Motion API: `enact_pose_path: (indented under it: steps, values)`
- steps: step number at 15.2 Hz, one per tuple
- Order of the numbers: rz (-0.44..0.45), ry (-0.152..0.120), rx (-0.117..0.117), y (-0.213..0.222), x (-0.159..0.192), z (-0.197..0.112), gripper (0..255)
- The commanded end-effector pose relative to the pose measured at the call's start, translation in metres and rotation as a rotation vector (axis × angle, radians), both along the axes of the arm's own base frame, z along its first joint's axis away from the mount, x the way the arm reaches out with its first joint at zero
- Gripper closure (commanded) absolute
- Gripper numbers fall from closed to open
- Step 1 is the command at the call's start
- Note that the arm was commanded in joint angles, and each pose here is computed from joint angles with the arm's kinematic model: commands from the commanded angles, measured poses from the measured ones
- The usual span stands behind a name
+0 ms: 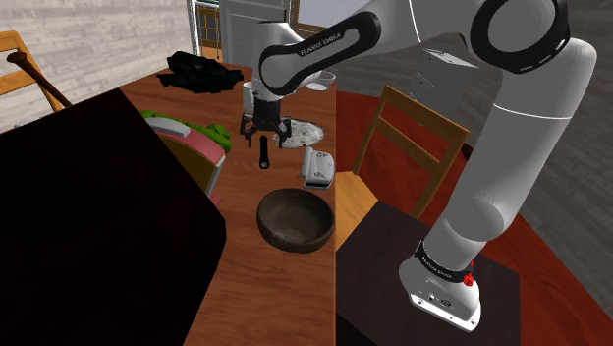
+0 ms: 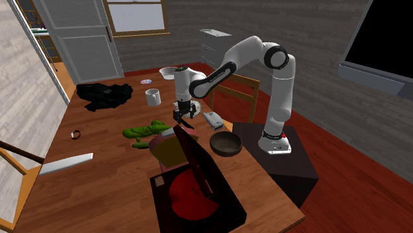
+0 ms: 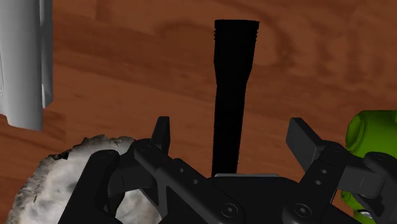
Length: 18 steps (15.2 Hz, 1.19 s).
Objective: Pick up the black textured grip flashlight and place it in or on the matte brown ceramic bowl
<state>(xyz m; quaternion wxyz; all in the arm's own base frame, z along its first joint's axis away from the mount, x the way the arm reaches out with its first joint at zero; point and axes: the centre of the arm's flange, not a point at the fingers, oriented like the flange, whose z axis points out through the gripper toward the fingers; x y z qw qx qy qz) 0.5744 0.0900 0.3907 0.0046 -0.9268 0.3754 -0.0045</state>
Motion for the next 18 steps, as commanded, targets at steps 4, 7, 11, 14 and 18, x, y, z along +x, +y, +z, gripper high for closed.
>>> enact_pose_path:
  steps: [4,7,11,14,18]
  values:
    - [-0.001,0.0,0.0,0.001,0.001,-0.026,0]
    - [-0.001,0.0,0.0,0.001,0.001,-0.026,0]
    - [-0.001,0.0,0.0,0.001,0.001,-0.026,0]
    - [-0.001,0.0,0.0,0.001,0.001,-0.026,255]
    - [-0.002,0.0,0.0,-0.001,-0.001,-0.026,255]
